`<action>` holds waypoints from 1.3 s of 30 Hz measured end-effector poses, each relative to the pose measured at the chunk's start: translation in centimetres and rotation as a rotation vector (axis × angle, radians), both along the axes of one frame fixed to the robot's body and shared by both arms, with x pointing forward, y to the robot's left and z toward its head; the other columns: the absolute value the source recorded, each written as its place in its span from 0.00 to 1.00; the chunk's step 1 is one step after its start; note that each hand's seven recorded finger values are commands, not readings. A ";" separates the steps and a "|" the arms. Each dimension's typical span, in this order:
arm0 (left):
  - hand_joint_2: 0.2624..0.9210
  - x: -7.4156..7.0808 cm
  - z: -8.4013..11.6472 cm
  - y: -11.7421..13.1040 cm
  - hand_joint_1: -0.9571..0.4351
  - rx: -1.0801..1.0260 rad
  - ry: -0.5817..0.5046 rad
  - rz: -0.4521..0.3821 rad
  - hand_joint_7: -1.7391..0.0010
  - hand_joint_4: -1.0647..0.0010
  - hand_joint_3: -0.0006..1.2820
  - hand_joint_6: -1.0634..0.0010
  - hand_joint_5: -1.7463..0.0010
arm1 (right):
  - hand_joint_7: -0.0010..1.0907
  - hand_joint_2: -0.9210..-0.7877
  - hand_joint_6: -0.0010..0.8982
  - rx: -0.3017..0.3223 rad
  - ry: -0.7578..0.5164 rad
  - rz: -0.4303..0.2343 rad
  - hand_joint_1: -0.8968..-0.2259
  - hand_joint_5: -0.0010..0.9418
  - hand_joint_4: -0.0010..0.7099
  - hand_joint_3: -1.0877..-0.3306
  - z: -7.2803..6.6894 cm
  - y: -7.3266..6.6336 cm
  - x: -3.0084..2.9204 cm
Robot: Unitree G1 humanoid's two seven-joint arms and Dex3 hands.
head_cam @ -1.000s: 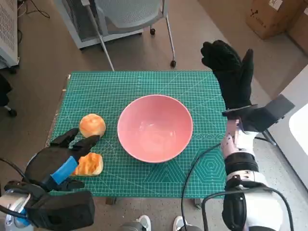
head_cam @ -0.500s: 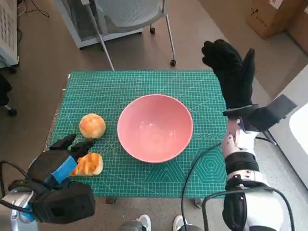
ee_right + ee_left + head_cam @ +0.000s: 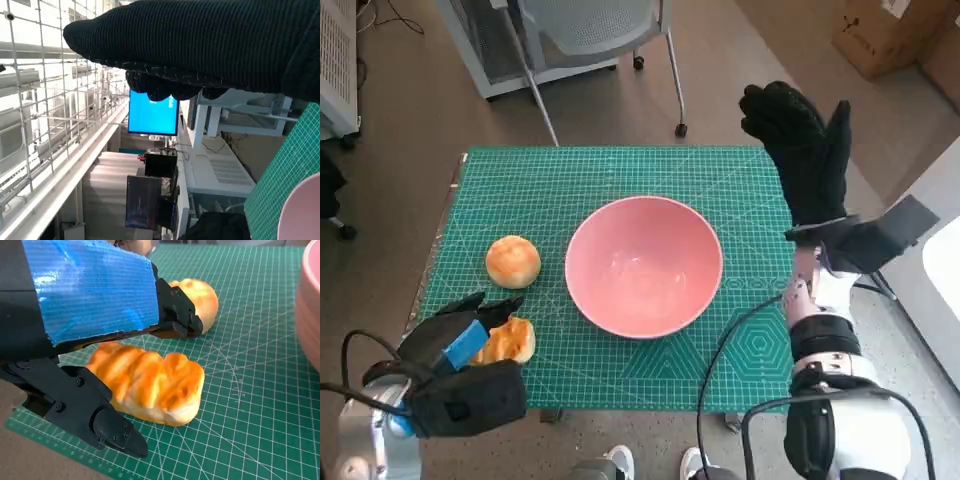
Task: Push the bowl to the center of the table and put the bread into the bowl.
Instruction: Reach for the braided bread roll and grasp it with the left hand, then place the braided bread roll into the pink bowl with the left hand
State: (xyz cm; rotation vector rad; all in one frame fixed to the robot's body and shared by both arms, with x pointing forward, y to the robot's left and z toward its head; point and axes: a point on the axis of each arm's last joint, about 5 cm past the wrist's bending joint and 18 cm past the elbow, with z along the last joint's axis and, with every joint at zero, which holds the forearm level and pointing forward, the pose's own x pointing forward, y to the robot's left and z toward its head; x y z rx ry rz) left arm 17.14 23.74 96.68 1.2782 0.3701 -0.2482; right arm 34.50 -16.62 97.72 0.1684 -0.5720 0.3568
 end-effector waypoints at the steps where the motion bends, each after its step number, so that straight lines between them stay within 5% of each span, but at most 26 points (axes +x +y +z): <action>1: 0.68 0.1 -0.1 0.0 0.69 -0.001 0.003 0.001 1.00 0.72 0.02 0.61 0.99 | 0.02 0.00 0.36 -0.001 0.000 -0.001 0.31 0.01 0.19 0.44 0.0 0.0 0.00; 12: 0.89 1.0 -1.3 0.1 0.81 0.056 0.006 0.003 0.99 0.54 0.05 0.53 0.98 | 0.02 0.00 0.37 -0.008 -0.005 -0.004 0.31 0.01 0.21 0.44 0.1 -0.4 0.00; 15: 0.96 1.2 -1.6 0.0 0.82 0.085 -0.008 -0.003 0.98 0.44 0.08 0.46 0.98 | 0.02 0.00 0.37 -0.010 -0.005 -0.002 0.31 0.01 0.21 0.44 0.1 -0.4 0.00; 17: 0.98 1.4 -1.7 0.0 0.82 0.104 -0.022 -0.008 0.97 0.29 0.11 0.32 0.95 | 0.01 0.00 0.37 -0.010 -0.006 -0.002 0.31 0.01 0.21 0.44 0.1 -0.4 0.00; 20: 0.99 1.5 -1.9 0.0 0.73 0.139 -0.057 -0.015 0.55 0.35 0.09 0.40 0.51 | 0.01 0.00 0.37 -0.011 -0.006 -0.002 0.31 0.01 0.21 0.44 0.1 -0.4 0.00; 23: 1.00 1.5 -2.2 0.0 0.70 0.160 -0.085 -0.024 0.44 0.32 0.05 0.38 0.39 | 0.01 0.00 0.37 -0.012 -0.006 -0.004 0.31 0.01 0.21 0.44 0.1 -0.5 0.00; 39: 0.98 1.2 -2.1 -0.1 0.69 0.214 -0.143 -0.068 0.35 0.27 0.01 0.34 0.41 | 0.01 0.00 0.37 -0.013 -0.007 -0.007 0.31 0.00 0.21 0.44 0.2 -0.6 0.00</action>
